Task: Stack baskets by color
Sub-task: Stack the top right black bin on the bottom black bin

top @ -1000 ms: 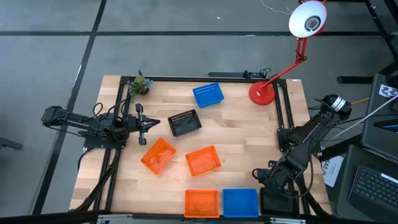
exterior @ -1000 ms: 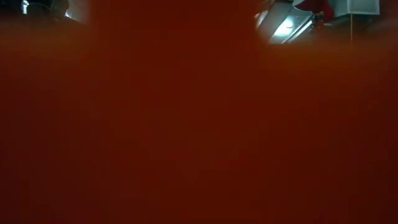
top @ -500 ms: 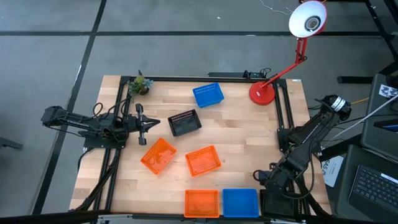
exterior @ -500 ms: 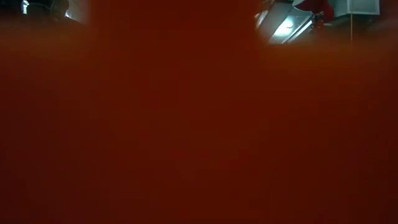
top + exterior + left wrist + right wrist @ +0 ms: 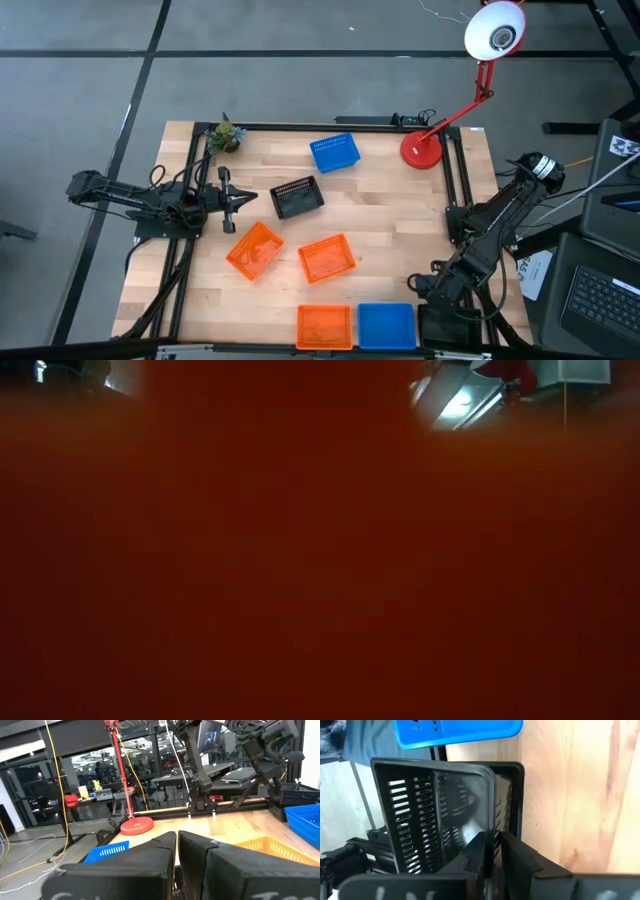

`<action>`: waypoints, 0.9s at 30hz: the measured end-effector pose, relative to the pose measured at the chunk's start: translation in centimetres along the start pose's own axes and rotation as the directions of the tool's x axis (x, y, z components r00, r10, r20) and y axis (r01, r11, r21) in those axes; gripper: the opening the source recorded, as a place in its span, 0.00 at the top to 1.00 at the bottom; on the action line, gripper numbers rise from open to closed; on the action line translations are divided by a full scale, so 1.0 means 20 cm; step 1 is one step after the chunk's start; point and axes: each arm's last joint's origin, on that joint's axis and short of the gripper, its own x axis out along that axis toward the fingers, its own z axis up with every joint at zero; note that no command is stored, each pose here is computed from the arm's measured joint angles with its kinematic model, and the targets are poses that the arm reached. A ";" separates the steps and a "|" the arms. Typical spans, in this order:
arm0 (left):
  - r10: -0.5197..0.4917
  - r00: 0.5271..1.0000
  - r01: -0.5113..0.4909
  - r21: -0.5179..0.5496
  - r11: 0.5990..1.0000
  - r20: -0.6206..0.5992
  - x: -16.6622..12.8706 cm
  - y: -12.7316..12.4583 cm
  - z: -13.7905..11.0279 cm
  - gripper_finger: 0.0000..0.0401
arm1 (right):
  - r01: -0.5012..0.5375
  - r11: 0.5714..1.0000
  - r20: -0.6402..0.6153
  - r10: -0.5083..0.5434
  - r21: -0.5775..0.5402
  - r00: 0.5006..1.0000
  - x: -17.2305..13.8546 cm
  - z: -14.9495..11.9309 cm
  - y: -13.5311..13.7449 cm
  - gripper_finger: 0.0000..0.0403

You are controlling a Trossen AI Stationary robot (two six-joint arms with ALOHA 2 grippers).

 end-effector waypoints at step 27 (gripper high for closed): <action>0.001 1.000 -0.001 -0.008 1.000 0.006 0.00 0.00 0.00 0.97 | -0.046 0.997 0.006 0.046 0.057 0.999 0.00 0.01 0.02 0.67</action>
